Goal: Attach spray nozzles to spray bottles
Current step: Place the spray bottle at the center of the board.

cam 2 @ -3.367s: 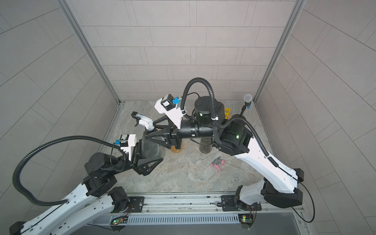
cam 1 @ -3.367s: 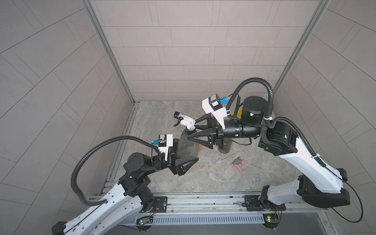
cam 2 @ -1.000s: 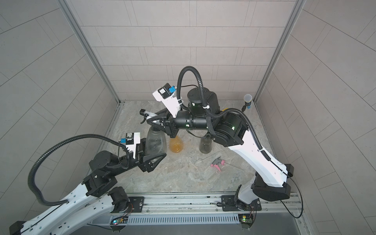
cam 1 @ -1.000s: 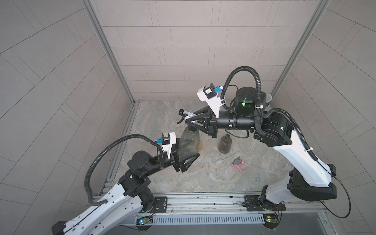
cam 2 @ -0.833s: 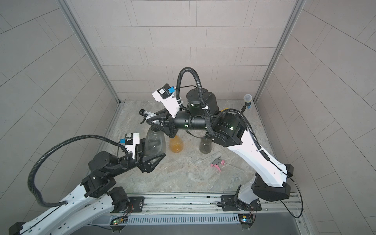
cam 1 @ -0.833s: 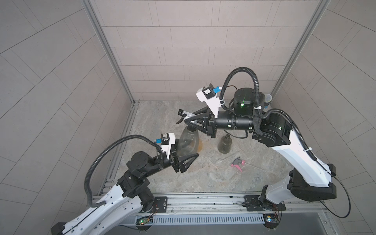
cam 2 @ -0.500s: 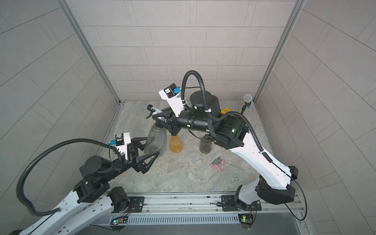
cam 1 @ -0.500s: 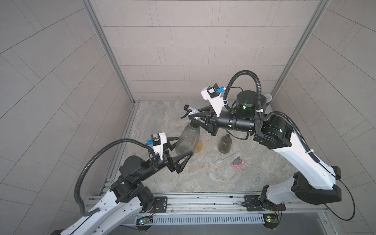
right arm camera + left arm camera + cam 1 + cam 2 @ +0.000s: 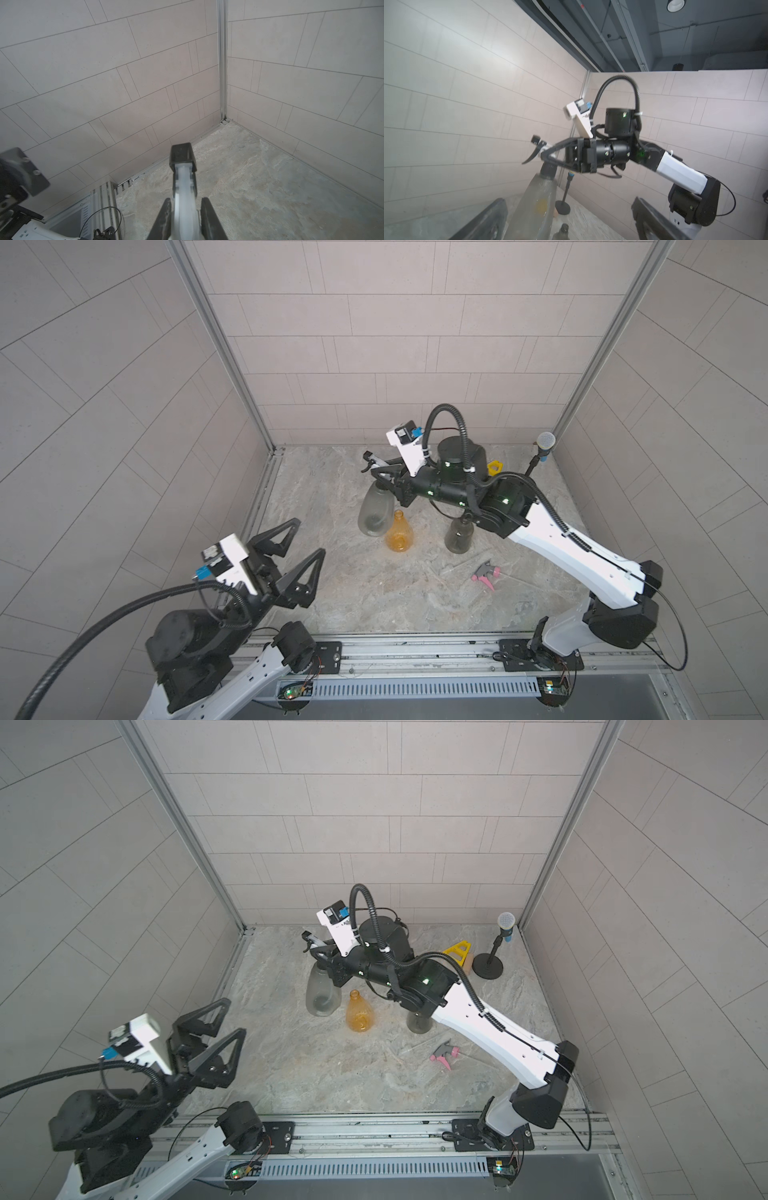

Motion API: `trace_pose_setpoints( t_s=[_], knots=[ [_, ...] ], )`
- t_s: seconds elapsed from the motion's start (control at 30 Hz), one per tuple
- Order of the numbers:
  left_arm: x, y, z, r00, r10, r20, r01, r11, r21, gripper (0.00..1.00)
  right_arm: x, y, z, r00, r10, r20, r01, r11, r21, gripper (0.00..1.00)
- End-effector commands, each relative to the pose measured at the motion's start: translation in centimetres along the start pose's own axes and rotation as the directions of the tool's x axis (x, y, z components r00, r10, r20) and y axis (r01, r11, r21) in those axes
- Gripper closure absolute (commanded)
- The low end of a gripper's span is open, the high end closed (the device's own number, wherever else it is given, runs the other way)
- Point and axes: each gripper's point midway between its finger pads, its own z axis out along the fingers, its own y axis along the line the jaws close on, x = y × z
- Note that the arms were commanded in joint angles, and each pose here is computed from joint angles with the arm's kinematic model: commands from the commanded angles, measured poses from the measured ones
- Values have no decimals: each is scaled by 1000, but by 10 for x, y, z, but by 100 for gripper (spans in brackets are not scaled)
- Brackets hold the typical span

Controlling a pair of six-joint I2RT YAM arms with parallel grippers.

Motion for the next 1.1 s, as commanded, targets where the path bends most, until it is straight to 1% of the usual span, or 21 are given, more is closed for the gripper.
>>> trace_pose_setpoints(
  t_s=[0.0,0.07,0.17,0.33,0.47,0.6,0.83,1.07],
  knots=[
    [-14,12,-14,998,56,21,-54,996,-78,0,-4,11,32,995,-66,77,67,998,-6,95],
    [-22,12,-21,997,53,58,-48,996,-77,0,10,6,56,993,-100,63,98,994,37,96],
    [-29,10,-28,995,53,82,-47,996,-71,0,32,-6,88,990,-130,57,124,988,96,95],
    [-31,11,-32,995,70,72,-64,995,-77,0,69,-22,135,986,-156,57,144,973,179,95],
    [-30,12,-33,995,79,67,-74,994,-84,0,93,-35,162,987,-152,44,138,963,233,94],
    [-27,14,-35,995,80,53,-75,993,-92,0,115,-45,179,988,-155,18,144,951,273,94],
    [-22,17,-36,995,84,47,-79,992,-101,0,143,-54,198,994,-112,-6,109,955,275,92],
    [-19,19,-36,995,96,32,-92,989,-113,0,158,-57,200,992,-116,-41,123,952,280,81]
  ],
)
